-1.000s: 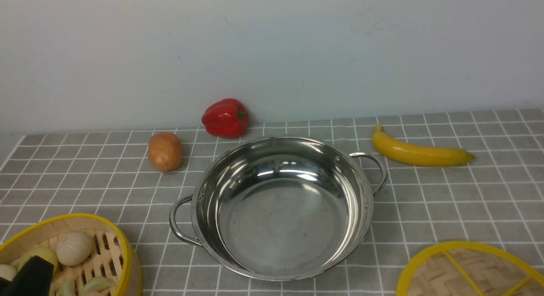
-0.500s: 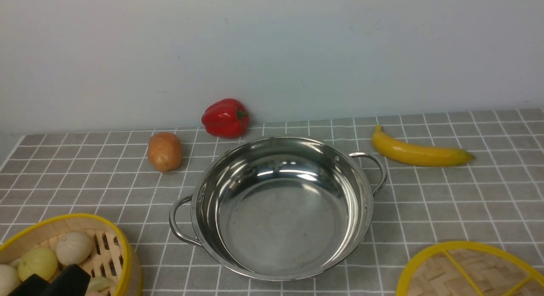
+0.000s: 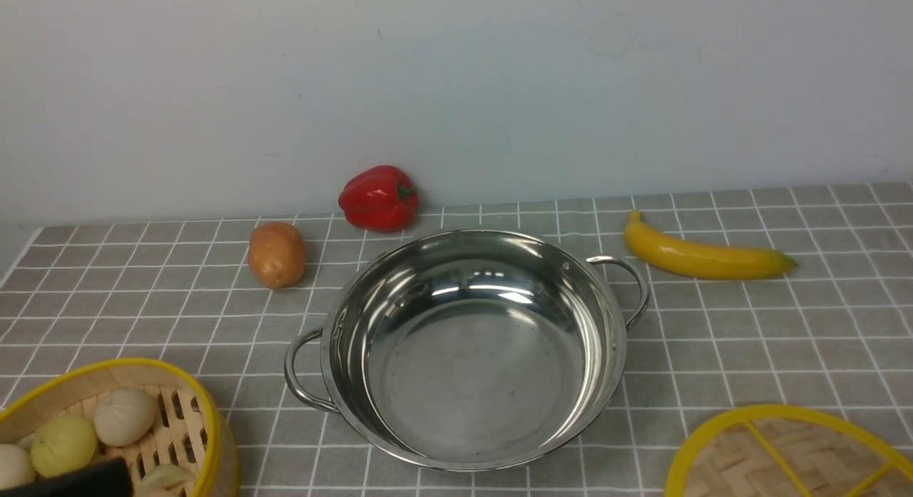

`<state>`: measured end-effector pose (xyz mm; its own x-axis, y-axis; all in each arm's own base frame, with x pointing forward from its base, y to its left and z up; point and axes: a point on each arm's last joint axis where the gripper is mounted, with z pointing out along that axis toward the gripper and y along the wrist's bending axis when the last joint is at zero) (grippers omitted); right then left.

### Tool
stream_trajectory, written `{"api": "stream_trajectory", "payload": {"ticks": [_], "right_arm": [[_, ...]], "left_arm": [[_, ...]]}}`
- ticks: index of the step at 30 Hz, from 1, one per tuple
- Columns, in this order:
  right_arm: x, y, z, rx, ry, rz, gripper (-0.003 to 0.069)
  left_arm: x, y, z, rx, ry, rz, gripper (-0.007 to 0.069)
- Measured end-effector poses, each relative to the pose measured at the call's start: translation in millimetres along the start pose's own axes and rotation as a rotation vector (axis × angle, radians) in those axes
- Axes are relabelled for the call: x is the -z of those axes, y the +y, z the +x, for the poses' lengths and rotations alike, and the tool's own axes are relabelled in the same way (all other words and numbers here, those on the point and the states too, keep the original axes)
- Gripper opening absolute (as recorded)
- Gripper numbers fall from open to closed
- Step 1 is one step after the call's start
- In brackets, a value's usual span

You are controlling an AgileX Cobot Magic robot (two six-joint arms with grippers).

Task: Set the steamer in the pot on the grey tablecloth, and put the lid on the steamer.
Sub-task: 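Grasp the rim of the steamer basket holding the buns with the left gripper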

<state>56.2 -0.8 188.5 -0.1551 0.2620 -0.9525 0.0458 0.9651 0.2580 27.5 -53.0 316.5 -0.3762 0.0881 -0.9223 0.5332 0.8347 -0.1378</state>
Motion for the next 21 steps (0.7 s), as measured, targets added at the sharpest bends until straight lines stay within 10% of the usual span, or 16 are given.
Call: {"api": "stream_trajectory", "payload": {"ticks": [8,13,21], "right_arm": [[0.0,0.0,0.0,0.000,0.000,0.000,0.0240],[0.0,0.0,0.0,0.000,0.000,0.000,0.0240],[0.0,0.0,0.0,0.000,0.000,0.000,0.0240]], "left_arm": [[-9.2,2.0,-45.1,0.046,0.165,0.175,0.0558],[-10.0,9.3,-57.3,0.020,0.123,0.104,0.0558],[-38.1,84.2,-35.1,0.342,0.533,-0.443,0.0558]]}}
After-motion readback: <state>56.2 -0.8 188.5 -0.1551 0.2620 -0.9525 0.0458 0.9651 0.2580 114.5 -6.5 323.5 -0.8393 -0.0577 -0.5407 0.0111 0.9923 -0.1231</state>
